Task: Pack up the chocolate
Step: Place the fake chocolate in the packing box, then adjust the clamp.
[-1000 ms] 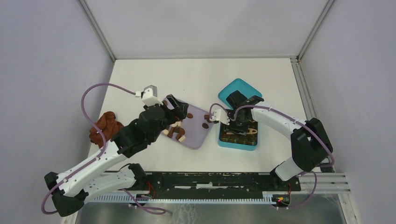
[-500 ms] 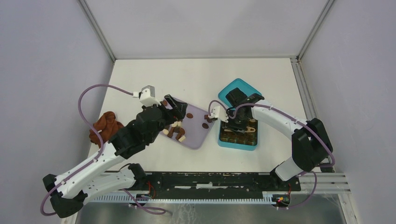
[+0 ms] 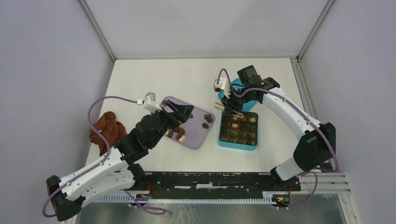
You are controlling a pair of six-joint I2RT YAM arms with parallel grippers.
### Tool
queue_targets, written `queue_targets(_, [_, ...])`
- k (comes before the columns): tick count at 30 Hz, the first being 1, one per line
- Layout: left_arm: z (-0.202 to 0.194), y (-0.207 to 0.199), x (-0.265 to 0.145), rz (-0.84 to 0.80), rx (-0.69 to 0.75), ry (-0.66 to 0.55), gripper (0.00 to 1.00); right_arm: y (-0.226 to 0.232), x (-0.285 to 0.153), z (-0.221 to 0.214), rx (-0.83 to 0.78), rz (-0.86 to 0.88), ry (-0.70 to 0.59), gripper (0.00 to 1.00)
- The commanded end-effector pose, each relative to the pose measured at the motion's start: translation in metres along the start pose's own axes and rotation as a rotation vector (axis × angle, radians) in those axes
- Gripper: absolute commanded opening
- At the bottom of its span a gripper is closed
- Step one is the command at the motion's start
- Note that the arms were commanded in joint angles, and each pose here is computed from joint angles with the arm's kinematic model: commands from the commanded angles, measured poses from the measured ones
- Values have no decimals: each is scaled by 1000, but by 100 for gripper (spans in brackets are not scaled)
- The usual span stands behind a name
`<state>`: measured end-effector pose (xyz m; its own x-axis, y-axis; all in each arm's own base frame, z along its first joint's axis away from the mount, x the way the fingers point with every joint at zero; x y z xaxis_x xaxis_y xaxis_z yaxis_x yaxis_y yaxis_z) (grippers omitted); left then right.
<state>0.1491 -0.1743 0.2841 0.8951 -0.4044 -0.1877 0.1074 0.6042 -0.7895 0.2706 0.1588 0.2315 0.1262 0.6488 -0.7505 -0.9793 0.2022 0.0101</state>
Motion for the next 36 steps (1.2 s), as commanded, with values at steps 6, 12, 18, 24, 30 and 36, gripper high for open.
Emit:
queue_targets(6, [0,-59,26,-276,-246,10,96,15,-24,65,-33,162,-407,38])
queue_targets(12, [-10,-68,53,-180,-229,29,95,17,-24,69,-28,176,-436,38])
queue_targets(18, [-16,-77,72,-50,-185,11,86,16,-21,67,-12,159,-432,37])
queue_targets(24, [-33,-76,88,50,-171,57,70,14,-19,72,-11,135,-431,35])
queue_targets(30, [-40,-70,96,142,-154,50,53,16,-18,75,-15,142,-443,35])
queue_targets(36, [-36,-75,95,133,-177,38,17,19,-15,74,-7,147,-454,35])
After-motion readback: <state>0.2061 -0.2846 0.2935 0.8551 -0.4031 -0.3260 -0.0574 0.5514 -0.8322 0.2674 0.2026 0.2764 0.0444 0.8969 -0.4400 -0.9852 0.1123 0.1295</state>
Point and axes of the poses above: each gripper's point midway between its finger pads, its own x axis out along the fingers, its own y axis along the line the jaws close on, z = x × y, the point moved 9 cm from there along -x, back along the fingers, and after that the axes turned 3 degrees about -x, right-handed, at the moved point
